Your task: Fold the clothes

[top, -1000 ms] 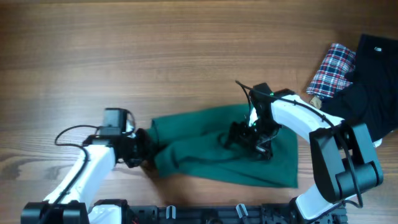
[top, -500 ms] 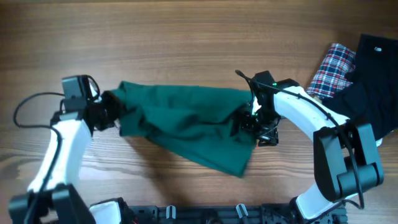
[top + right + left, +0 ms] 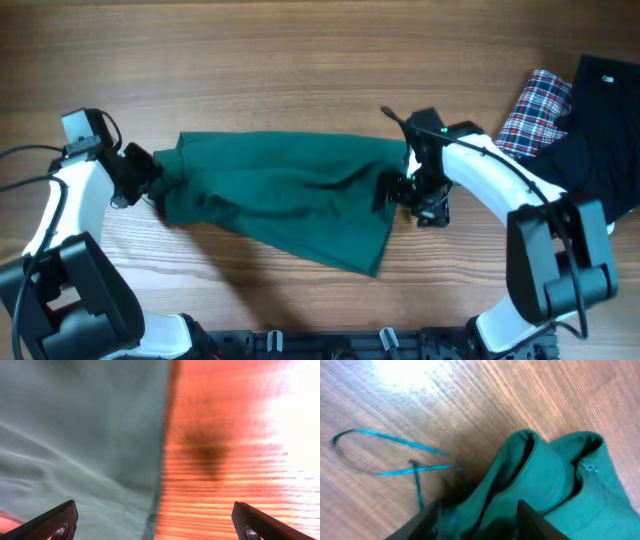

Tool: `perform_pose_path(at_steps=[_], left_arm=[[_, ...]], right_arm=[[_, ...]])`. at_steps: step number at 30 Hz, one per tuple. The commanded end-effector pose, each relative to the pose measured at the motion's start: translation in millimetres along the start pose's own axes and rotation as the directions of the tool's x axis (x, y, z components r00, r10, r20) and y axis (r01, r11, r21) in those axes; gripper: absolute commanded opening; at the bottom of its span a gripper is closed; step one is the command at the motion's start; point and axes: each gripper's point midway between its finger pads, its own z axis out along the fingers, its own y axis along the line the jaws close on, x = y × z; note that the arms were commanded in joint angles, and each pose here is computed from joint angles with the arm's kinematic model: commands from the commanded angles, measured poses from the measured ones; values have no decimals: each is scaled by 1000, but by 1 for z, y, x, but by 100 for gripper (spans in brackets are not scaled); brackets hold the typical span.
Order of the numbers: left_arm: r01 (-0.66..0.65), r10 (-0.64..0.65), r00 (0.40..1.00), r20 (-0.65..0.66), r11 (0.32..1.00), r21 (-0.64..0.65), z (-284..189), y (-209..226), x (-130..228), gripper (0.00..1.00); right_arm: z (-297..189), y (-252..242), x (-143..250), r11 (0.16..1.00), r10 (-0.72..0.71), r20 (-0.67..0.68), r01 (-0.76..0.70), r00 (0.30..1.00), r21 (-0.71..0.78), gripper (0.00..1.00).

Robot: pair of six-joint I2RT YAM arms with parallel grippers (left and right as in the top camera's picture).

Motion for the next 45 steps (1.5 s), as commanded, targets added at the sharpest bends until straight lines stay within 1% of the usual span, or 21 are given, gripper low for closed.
perform_pose_path(at_steps=[1,2,4,5,6,7,8,9,11,12,15,18,23,27,31,34,36,40,42,44,45], left_arm=[[-14,16,999,39,999,-33,-19,-2,-18,50],[-15,16,999,39,999,-33,-28,-5,-21,50],[-17,18,999,50,1000,-16,-51,-13,-29,49],[-23,22,999,47,1000,12,-64,-22,-29,47],[-33,31,999,33,998,59,-76,-33,-26,42],[-62,64,998,-5,983,175,-91,-60,-12,29],[-89,103,994,-38,960,267,-98,-82,2,14],[-111,138,988,-63,942,316,-101,-97,13,5],[-178,241,962,-128,909,377,-100,-130,51,4],[-194,268,951,-153,905,379,-97,-138,65,4],[-239,343,914,-218,887,394,-90,-164,107,4],[-282,403,868,-288,880,382,-75,-177,144,4],[-273,398,803,-444,907,319,-31,-171,176,4],[-286,371,741,-559,929,236,-1,-148,194,4],[-333,345,751,-563,934,129,24,-127,190,4],[-353,332,715,-615,931,91,19,-110,200,4],[-381,327,673,-663,922,69,15,-92,211,4],[-384,260,614,-746,923,6,12,-55,237,4],[-363,232,578,-782,932,9,9,-45,250,4],[-369,246,529,-812,928,41,0,-42,259,4],[-372,248,522,-816,927,44,-3,-42,260,4]], right_arm=[[-66,45,-26,977,-167,239,193,957,-87,100],[-83,66,-26,954,-219,289,267,932,-139,100],[-96,94,-25,913,-266,344,349,901,-210,100],[-98,102,-26,902,-272,358,367,893,-229,99],[-96,106,-28,900,-270,363,368,892,-235,96],[-92,109,-32,897,-274,367,374,889,-235,86],[-88,111,-35,896,-277,366,376,889,-235,70],[-83,111,-38,898,-277,361,374,891,-234,51],[-65,109,-46,908,-269,325,352,906,-229,11],[-57,107,-47,913,-266,304,341,915,-226,6],[-37,100,-48,925,-259,247,313,934,-214,4],[-33,99,-49,928,-257,237,308,937,-211,4],[-34,101,-53,925,-258,253,314,933,-215,4],[-36,103,-56,921,-261,269,322,927,-218,4],[-36,104,-59,921,-261,282,325,923,-213,4],[-36,100,-62,929,-256,290,318,922,-190,4],[-36,94,-67,944,-234,304,290,924,-157,4],[-39,89,-75,951,-210,323,269,923,-150,4],[-40,87,-78,952,-203,331,264,922,-153,4],[-41,86,-80,953,-200,335,263,921,-154,4],[-41,86,-80,953,-198,336,262,921,-154,5]])
